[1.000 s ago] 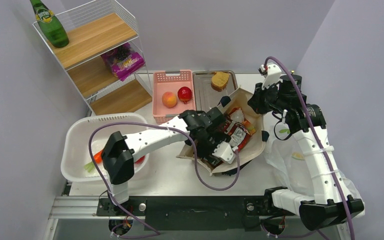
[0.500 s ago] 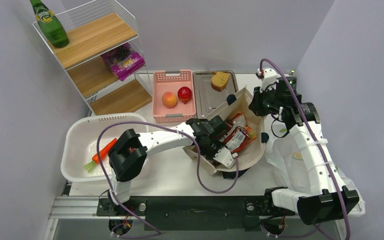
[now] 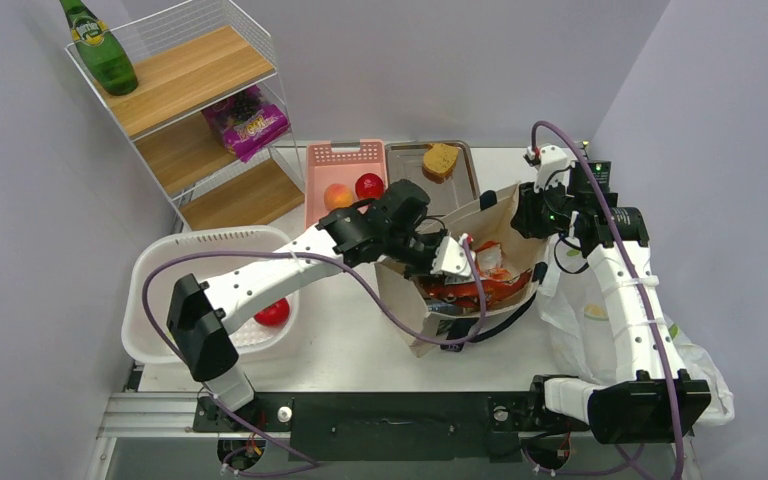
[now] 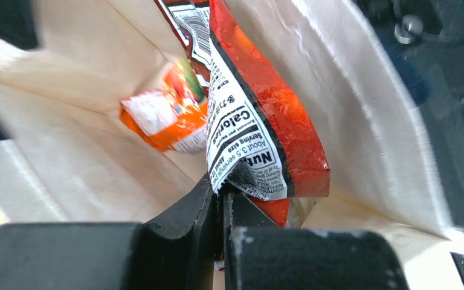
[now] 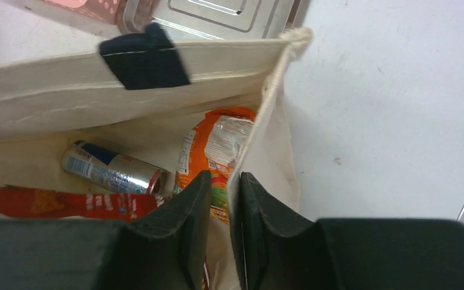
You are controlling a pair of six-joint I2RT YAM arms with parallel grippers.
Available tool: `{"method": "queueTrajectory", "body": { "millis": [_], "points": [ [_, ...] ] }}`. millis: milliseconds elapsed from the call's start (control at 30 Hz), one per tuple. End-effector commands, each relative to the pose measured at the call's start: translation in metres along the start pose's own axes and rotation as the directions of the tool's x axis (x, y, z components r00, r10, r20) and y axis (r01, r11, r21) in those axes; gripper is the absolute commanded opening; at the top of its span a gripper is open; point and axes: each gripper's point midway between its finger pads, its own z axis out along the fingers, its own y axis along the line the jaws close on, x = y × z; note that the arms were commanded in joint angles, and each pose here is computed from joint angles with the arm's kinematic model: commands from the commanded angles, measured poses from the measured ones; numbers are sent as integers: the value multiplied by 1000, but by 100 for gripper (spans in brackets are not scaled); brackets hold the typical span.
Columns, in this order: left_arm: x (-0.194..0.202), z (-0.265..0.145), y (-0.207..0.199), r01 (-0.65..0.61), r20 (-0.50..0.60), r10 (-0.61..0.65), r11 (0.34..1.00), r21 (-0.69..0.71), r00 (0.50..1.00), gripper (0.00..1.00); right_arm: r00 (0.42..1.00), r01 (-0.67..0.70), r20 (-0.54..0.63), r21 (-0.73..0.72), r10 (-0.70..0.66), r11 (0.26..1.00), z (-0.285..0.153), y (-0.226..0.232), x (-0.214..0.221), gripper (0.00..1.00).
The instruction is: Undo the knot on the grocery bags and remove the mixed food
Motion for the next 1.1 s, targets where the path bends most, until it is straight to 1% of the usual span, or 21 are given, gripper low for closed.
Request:
{"method": "queueTrajectory", "body": {
  "millis": [0, 33, 67, 100, 133, 167, 233, 300, 367, 467, 600, 700, 767, 800, 833, 867, 900, 933, 967, 1067],
  "points": [
    [-72, -46, 35, 54, 242, -29, 994, -96, 970, 0, 994, 90, 73, -42, -87, 995, -12, 6, -20, 22],
    [-73, -51, 40, 60, 247, -32, 992, -108, 969, 0, 992, 98, 83, -38, -95, 994, -15, 6, -22, 22],
    [-76, -55, 43, 60, 254, -28, 991, -117, 967, 0, 990, 109, 90, -37, -105, 993, -18, 6, -24, 25],
    [-80, -60, 47, 56, 260, -21, 990, -131, 965, 0, 989, 115, 96, -47, -111, 992, -19, 8, -25, 35],
    [-83, -63, 49, 56, 264, -18, 989, -138, 964, 0, 987, 124, 108, -46, -118, 991, -25, 10, -29, 41],
    [-88, -68, 52, 53, 274, -10, 987, -149, 962, 0, 985, 130, 118, -58, -122, 990, -27, 13, -32, 55],
    [-97, -77, 57, 70, 297, -20, 985, -159, 955, 0, 977, 163, 150, -83, -149, 983, -38, 21, -40, 66],
    [-101, -85, 62, 103, 317, -49, 982, -156, 947, 0, 958, 223, 204, -96, -200, 970, -52, 30, -50, 72],
    [-99, -90, 63, 137, 324, -87, 982, -133, 942, 0, 925, 301, 269, -84, -269, 950, -70, 37, -60, 76],
    [-91, -98, 66, 183, 321, -135, 975, -123, 937, 0, 857, 414, 351, -35, -377, 909, -97, 46, -74, 79],
    [-85, -104, 65, 201, 306, -158, 973, -115, 939, 0, 789, 516, 384, 11, -480, 857, -120, 55, -77, 81],
    [-78, -104, 64, 216, 296, -176, 971, -108, 939, 0, 757, 555, 396, 30, -520, 831, -130, 59, -76, 81],
    [-77, -106, 65, 221, 298, -181, 969, -106, 937, 0, 747, 581, 401, -5, -531, 814, -133, 67, -70, 83],
    [-78, -107, 65, 221, 301, -180, 969, -108, 936, 0, 742, 597, 410, -47, -530, 801, -133, 76, -66, 84],
    [-79, -108, 66, 222, 308, -180, 969, -107, 934, 0, 734, 629, 402, -99, -547, 771, -132, 87, -55, 85],
    [-83, -110, 67, 223, 319, -180, 969, -104, 931, 0, 729, 645, 394, -121, -560, 755, -130, 92, -50, 85],
    [-87, -111, 66, 222, 327, -179, 970, -99, 928, 0, 704, 685, 397, -161, -589, 710, -126, 106, -41, 85],
    [-92, -114, 64, 224, 342, -182, 971, -84, 922, 0, 690, 704, 378, -151, -617, 694, -122, 105, -37, 85],
    [-95, -115, 63, 227, 350, -188, 971, -73, 918, 0, 654, 741, 380, -147, -654, 656, -116, 110, -33, 85],
    [-106, -116, 50, 243, 374, -230, 970, 14, 899, 0, 594, 786, 402, -104, -697, 609, -106, 114, -39, 85]
  ]
}}
